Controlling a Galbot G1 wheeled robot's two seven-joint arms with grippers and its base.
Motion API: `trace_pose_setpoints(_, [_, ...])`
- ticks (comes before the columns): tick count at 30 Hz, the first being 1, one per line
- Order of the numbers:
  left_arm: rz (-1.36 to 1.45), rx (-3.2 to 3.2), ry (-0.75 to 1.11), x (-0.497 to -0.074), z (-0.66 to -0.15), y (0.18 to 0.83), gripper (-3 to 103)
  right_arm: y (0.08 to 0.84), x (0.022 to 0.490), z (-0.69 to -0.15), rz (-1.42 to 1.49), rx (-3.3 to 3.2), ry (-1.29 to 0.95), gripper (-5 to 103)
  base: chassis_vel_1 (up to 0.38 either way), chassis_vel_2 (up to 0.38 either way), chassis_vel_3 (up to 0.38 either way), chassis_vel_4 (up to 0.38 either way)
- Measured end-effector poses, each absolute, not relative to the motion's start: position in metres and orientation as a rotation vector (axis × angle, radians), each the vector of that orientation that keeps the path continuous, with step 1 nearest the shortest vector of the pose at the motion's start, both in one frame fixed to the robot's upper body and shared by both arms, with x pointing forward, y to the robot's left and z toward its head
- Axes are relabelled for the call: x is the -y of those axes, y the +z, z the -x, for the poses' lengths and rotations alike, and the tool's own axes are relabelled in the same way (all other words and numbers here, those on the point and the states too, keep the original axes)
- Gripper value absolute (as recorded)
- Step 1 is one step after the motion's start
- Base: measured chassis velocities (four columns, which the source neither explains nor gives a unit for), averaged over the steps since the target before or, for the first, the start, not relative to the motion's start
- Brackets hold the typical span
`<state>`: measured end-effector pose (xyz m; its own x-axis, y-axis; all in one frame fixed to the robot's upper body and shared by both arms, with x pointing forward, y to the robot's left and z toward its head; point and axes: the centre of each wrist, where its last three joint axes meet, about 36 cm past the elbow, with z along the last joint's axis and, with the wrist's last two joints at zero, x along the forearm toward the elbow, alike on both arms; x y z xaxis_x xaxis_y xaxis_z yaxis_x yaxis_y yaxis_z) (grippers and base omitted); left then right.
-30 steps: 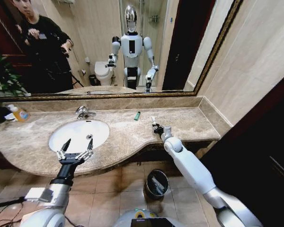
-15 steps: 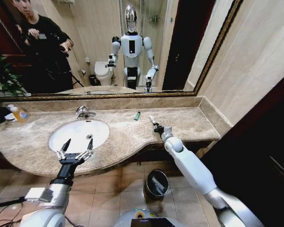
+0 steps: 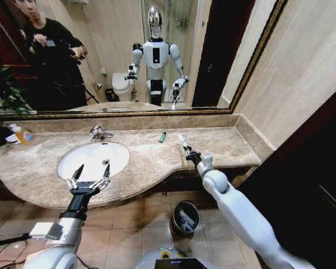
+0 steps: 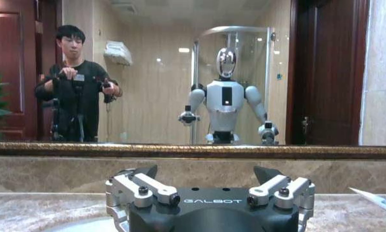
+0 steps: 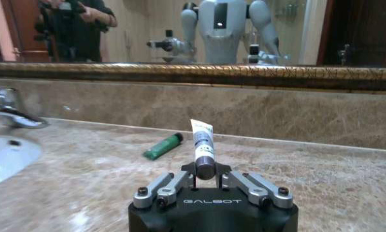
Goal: Pick up the trash from the sink and place it in the trash bin.
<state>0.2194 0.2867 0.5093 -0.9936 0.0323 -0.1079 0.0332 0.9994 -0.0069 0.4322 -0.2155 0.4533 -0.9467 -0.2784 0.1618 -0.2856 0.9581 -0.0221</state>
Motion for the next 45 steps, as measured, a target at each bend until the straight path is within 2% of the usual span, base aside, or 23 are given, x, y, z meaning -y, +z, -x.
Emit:
trace_pose_setpoints(9, [-0.050, -3.033, -0.013, -0.287, -0.219, 0.509, 100, 0.450, 0.216, -0.355, -0.433, 2.912, 0.029, 18, 0.000, 0.000, 0.000, 0.000])
trace_pose_setpoints(17, [-0.050, -3.033, -0.013, -0.287, -0.219, 0.509, 100, 0.439, 0.208, -0.313, -0.408, 2.907, -0.044, 18, 0.000, 0.000, 0.000, 0.000])
trace_pose_setpoints(22, [-0.050, -3.033, -0.013, -0.287, -0.219, 0.509, 100, 0.420, 0.194, -0.274, -0.266, 2.953, -0.111, 18, 0.000, 0.000, 0.000, 0.000])
trace_pose_setpoints(30, [-0.050, -3.033, -0.013, -0.287, -0.219, 0.509, 100, 0.388, 0.189, -0.238, -0.169, 2.963, -0.093, 18, 0.000, 0.000, 0.000, 0.000])
trace_pose_setpoints(34, [-0.050, -3.033, -0.013, -0.287, -0.219, 0.509, 100, 0.365, 0.190, -0.233, -0.171, 2.938, -0.066, 18, 0.000, 0.000, 0.000, 0.000])
trace_pose_setpoints(37, [-0.050, -3.033, -0.013, -0.287, -0.219, 0.509, 100, 0.318, 0.199, -0.234, -0.214, 2.878, -0.001, 18, 0.000, 0.000, 0.000, 0.000])
trace_pose_setpoints(45, [-0.050, -3.033, -0.013, -0.287, -0.219, 0.509, 100, 0.270, 0.211, -0.243, -0.222, 2.774, 0.003, 18, 0.000, 0.000, 0.000, 0.000])
